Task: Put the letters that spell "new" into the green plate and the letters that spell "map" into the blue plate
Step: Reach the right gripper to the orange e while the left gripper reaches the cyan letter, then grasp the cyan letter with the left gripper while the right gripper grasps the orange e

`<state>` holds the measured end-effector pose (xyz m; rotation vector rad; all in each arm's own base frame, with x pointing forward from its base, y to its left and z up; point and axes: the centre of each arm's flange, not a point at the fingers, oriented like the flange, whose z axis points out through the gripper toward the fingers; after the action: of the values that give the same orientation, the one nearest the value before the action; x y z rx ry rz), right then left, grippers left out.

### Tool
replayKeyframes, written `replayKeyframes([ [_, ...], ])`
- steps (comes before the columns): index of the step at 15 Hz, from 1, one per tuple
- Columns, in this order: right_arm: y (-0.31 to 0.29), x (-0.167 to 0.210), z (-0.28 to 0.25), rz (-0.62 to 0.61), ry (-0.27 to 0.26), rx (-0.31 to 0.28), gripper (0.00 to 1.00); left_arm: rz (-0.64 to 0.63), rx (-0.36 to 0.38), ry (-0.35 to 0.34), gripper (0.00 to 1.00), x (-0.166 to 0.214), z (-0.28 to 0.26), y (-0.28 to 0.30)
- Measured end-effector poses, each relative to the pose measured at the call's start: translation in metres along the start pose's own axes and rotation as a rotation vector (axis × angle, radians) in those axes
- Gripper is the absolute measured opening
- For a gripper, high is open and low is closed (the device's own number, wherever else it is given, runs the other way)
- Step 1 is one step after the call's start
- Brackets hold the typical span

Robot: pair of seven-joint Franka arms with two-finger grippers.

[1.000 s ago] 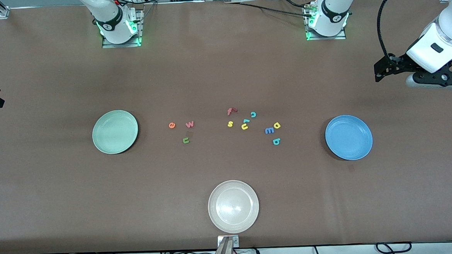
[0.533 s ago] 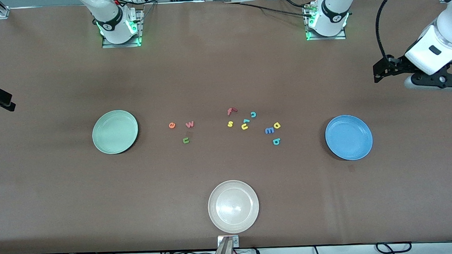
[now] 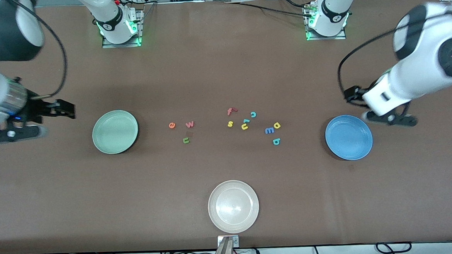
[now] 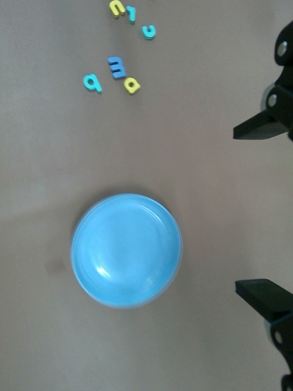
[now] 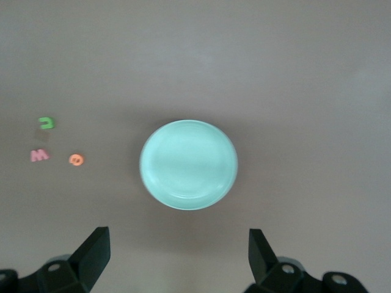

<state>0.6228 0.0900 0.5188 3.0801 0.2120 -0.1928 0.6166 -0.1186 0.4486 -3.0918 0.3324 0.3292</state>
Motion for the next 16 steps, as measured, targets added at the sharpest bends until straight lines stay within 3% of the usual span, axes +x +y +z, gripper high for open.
replayKeyframes([
  [2, -0.052, 0.013, 0.031, -0.007, -0.032, -0.014, 1.0, 0.02, -0.002, 0.018, 1.0, 0.037, 0.045, 0.031],
  [5, -0.125, 0.023, 0.09, 0.025, -0.056, -0.043, 1.0, -0.056, -0.013, 0.055, 1.0, 0.071, 0.096, 0.052],
  [9, -0.182, 0.013, 0.172, 0.124, -0.062, -0.071, 1.0, -0.252, -0.018, 0.055, 1.0, 0.085, 0.138, 0.096],
  [11, -0.197, 0.006, 0.201, 0.176, -0.088, -0.092, 1.0, -0.255, -0.018, 0.058, 1.0, 0.089, 0.162, 0.126],
  [16, -0.237, 0.003, 0.25, 0.314, -0.085, -0.105, 0.96, -0.224, -0.037, 0.107, 1.0, 0.103, 0.225, 0.164],
])
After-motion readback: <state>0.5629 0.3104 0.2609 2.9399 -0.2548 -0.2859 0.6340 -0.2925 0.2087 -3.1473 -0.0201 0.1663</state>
